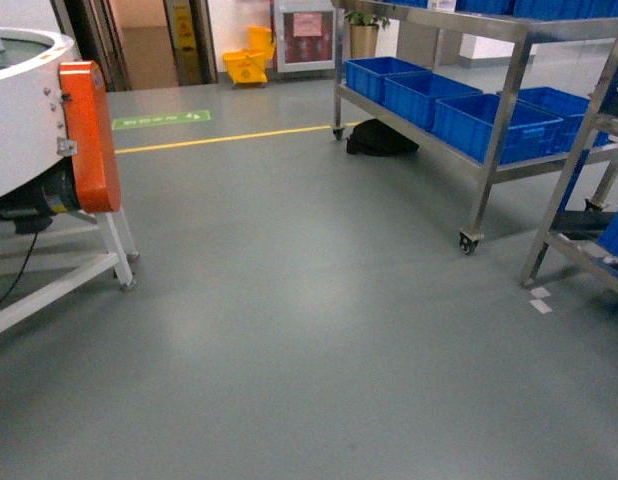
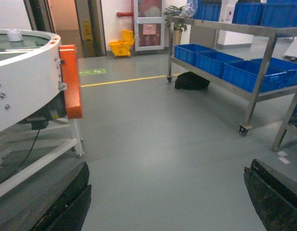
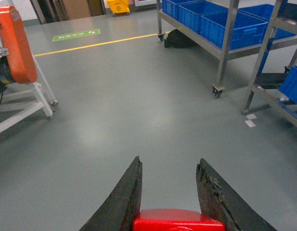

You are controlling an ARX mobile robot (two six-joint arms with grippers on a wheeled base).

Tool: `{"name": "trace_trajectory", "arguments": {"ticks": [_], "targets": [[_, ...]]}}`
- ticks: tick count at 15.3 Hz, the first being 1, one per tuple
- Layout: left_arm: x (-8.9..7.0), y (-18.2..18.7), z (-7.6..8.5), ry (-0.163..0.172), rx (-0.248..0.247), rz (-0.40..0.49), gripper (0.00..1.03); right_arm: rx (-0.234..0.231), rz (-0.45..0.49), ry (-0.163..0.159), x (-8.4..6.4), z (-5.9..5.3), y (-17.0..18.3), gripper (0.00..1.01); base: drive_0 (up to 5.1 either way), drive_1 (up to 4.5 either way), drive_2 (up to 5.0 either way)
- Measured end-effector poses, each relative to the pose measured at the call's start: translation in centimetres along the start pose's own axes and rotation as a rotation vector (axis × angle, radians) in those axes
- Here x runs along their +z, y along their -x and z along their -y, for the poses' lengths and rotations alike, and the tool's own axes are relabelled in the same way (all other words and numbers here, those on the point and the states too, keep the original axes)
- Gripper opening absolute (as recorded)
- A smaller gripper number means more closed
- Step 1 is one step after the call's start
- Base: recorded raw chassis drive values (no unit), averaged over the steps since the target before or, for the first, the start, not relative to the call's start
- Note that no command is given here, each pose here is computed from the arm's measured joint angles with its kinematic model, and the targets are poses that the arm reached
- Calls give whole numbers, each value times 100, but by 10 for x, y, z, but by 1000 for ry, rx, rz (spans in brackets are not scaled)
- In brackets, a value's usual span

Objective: Pick red block from blue box to shelf

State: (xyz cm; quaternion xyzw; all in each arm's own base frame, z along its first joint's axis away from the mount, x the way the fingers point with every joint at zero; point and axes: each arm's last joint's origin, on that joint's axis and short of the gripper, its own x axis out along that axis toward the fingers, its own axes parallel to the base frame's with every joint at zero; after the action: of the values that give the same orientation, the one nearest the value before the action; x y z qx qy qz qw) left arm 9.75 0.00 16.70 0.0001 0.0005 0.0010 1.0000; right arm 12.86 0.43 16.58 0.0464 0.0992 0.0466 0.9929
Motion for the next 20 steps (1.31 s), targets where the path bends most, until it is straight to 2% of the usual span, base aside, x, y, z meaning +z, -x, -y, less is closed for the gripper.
{"name": "trace_trajectory", "arguments": {"ticks": [4,20], "targets": [[0,0,0,0,-2,2,98,-1,-2,0,0,0,0,28,-119,-37,-200],[0,0,0,0,-1,4,98,-2,7,1,1,0,0,28,0,0,0]]}}
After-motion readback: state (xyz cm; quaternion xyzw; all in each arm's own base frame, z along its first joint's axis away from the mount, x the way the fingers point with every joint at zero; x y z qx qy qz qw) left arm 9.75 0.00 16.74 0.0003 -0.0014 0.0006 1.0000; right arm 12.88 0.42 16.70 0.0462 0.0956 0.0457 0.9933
